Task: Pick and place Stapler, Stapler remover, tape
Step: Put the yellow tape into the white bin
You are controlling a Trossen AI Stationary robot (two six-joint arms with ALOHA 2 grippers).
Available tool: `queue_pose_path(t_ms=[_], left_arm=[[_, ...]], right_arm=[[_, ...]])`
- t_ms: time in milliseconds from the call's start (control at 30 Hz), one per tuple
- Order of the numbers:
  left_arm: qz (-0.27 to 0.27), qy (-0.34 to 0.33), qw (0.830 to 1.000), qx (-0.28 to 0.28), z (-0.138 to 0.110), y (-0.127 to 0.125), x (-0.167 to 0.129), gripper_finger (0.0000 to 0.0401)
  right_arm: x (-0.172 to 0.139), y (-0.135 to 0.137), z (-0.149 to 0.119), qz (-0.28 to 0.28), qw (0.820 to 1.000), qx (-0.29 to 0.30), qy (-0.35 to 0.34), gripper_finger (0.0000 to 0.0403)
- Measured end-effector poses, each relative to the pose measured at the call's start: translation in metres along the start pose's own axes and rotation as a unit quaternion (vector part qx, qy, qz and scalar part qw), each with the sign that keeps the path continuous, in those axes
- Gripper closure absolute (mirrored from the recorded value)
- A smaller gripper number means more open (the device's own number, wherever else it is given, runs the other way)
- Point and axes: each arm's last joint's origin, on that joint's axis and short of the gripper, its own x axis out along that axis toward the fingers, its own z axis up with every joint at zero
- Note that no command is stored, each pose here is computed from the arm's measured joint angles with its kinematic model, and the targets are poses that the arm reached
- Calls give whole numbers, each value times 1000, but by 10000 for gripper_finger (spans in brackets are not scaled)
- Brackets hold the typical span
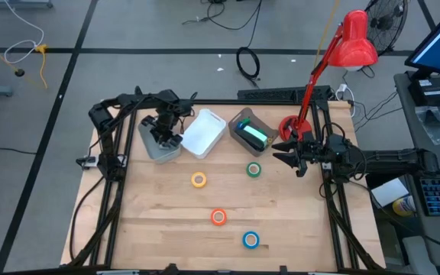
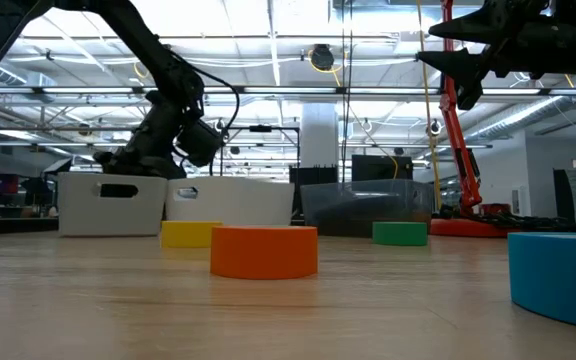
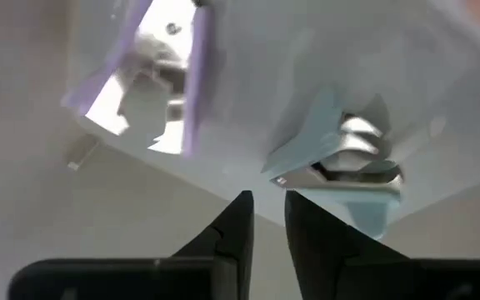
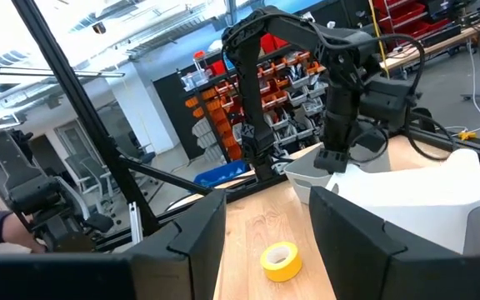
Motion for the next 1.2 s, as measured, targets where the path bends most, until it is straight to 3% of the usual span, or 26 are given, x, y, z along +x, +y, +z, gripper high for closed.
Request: queue_pose_path(t_ms=[300, 533, 633, 800, 1033, 1200], left_arm=[[-26, -60, 997, -32, -37, 17, -54, 314], [-87, -187, 977, -48, -108, 12, -103, 313], [-119, -250, 961, -11, -140, -1, -113, 313], [-152, -334, 923, 112, -183, -36, -119, 313], [-161, -438, 845, 260, -223, -101, -113, 313], [-143, -475, 811, 309, -239, -140, -99, 313]], right_arm=[[0, 0, 0, 0, 1000, 0, 0, 236], [0, 0, 0, 2, 1000, 0, 1, 236], [0, 0, 0, 2, 1000, 0, 1, 236], [0, 0, 0, 3, 1000, 0, 2, 236], [0, 0, -1, 3, 1000, 0, 4, 236], [0, 0, -2, 14, 1000, 1, 17, 236]])
